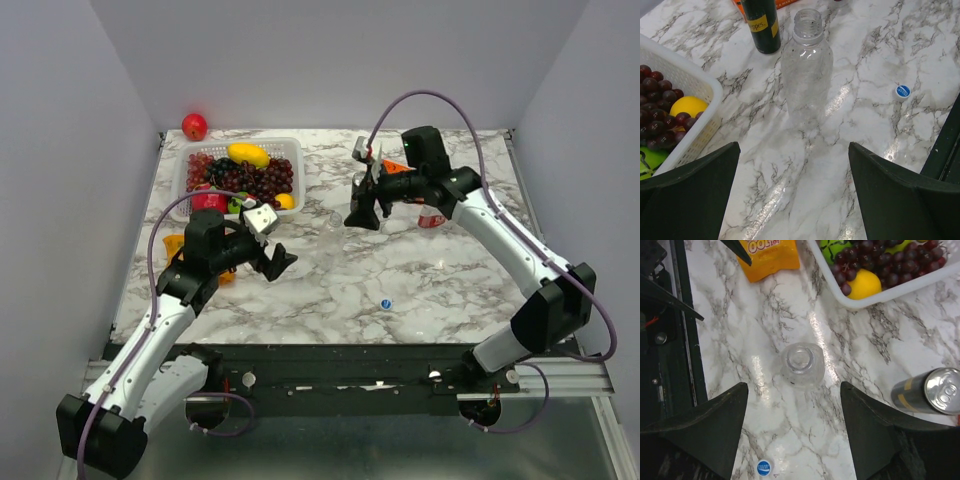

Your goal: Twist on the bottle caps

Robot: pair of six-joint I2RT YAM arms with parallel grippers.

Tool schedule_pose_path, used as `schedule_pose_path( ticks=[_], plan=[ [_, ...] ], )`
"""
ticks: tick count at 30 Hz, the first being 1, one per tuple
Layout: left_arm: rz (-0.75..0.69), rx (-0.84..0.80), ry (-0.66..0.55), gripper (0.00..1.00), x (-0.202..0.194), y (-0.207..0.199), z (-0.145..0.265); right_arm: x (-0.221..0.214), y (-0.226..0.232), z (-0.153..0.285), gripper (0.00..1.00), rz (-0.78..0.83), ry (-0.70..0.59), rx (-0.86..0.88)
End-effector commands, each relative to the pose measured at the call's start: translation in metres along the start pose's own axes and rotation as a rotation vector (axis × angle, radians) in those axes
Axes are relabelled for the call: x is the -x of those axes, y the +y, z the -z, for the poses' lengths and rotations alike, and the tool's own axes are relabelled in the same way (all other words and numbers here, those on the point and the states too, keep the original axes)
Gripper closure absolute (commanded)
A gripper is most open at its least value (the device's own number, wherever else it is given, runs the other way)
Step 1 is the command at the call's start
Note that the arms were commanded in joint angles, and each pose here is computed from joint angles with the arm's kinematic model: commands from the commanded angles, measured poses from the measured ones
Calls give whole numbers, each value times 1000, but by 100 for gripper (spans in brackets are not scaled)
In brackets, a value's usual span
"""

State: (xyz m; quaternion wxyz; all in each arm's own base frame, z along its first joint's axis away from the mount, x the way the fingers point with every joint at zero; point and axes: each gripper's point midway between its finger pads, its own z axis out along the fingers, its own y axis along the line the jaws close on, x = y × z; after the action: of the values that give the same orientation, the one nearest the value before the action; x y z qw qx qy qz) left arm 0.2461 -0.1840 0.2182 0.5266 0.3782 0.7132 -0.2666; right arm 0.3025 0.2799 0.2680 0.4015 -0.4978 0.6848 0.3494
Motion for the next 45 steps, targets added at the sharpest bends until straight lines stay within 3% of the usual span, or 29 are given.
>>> schedule_pose_path(
  ticks=[1, 11, 14, 17, 18, 24, 31, 34, 45],
  plan=[
    [32, 17, 16, 1, -11, 1, 6, -3, -2, -30, 18, 25, 30, 40],
    [58, 25, 21, 1, -17, 2, 8, -20, -6, -69, 23, 38, 93, 76],
    [57, 4, 10, 1, -17, -1, 6, -26, -11, -72, 32, 51, 107, 65],
    [63, -45, -10, 1, -15, -7, 1, -29, -9, -75, 47, 57, 107, 71],
    [63, -61, -16, 1, -15, -9, 0, -30, -8, -76, 58, 60, 112, 72],
    [32, -146, -55, 1, -14, -22, -18, -24, -3, -72, 81, 89, 110, 55],
    [-24, -215, -50, 1, -22, -34, -44, 19, 28, -48, 85, 45, 14, 139],
    [-14, -172, -22, 1, -27, -25, -58, 30, 47, -41, 85, 16, -25, 213],
    [-30, -333, -76, 1, -20, -51, -75, 45, 77, -30, 84, -12, -87, 352]
  ],
)
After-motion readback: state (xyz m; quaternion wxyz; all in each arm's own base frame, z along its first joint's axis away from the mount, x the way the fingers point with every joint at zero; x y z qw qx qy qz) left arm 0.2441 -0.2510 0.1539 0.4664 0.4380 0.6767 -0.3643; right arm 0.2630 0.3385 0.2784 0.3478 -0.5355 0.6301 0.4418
